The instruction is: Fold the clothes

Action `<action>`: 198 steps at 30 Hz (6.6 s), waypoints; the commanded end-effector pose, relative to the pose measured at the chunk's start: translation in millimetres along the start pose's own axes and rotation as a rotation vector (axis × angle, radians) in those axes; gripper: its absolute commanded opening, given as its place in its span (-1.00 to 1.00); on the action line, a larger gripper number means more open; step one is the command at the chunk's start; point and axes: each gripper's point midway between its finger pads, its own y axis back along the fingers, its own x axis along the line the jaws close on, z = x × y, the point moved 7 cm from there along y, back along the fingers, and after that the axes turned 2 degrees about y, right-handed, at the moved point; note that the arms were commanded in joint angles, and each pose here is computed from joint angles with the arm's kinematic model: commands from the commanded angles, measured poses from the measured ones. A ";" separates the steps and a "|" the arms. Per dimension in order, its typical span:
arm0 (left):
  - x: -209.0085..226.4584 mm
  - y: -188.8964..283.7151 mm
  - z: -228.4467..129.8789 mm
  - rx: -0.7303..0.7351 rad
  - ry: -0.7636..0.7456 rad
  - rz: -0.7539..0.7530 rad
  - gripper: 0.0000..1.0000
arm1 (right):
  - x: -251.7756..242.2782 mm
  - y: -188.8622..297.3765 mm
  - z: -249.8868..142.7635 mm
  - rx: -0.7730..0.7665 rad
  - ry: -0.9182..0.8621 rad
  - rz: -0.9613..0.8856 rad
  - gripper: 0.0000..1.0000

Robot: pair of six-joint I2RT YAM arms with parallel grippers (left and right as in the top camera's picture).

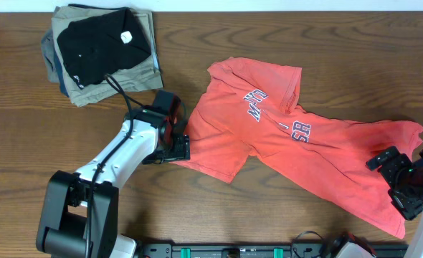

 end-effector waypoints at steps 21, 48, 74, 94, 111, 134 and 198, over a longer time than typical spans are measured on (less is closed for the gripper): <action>6.1 -45.2 -4.0 0.047 0.005 0.038 0.40 | 1.0 0.7 -2.8 0.006 0.023 0.000 0.99; 110.5 -26.1 22.3 0.064 0.399 0.045 -0.89 | 1.0 0.7 -2.8 0.006 0.023 0.000 0.98; 204.2 0.0 10.4 -0.013 0.798 -0.114 -0.88 | 40.1 -46.5 8.9 0.134 0.065 -0.044 0.94; 205.2 -0.4 12.8 -0.030 0.795 -0.115 -0.88 | 100.4 -149.3 27.4 0.276 0.184 0.047 0.87; 199.0 -1.4 14.3 -0.025 0.772 -0.113 -0.88 | 134.2 -169.0 43.8 0.187 0.186 0.102 -0.98; 162.1 -5.2 30.2 -0.052 0.576 -0.112 -0.88 | 214.1 8.6 141.0 -0.279 0.298 0.163 0.96; 161.1 -6.9 27.0 -0.037 0.577 -0.111 -0.88 | 81.9 -183.4 64.1 0.015 0.203 -0.245 0.08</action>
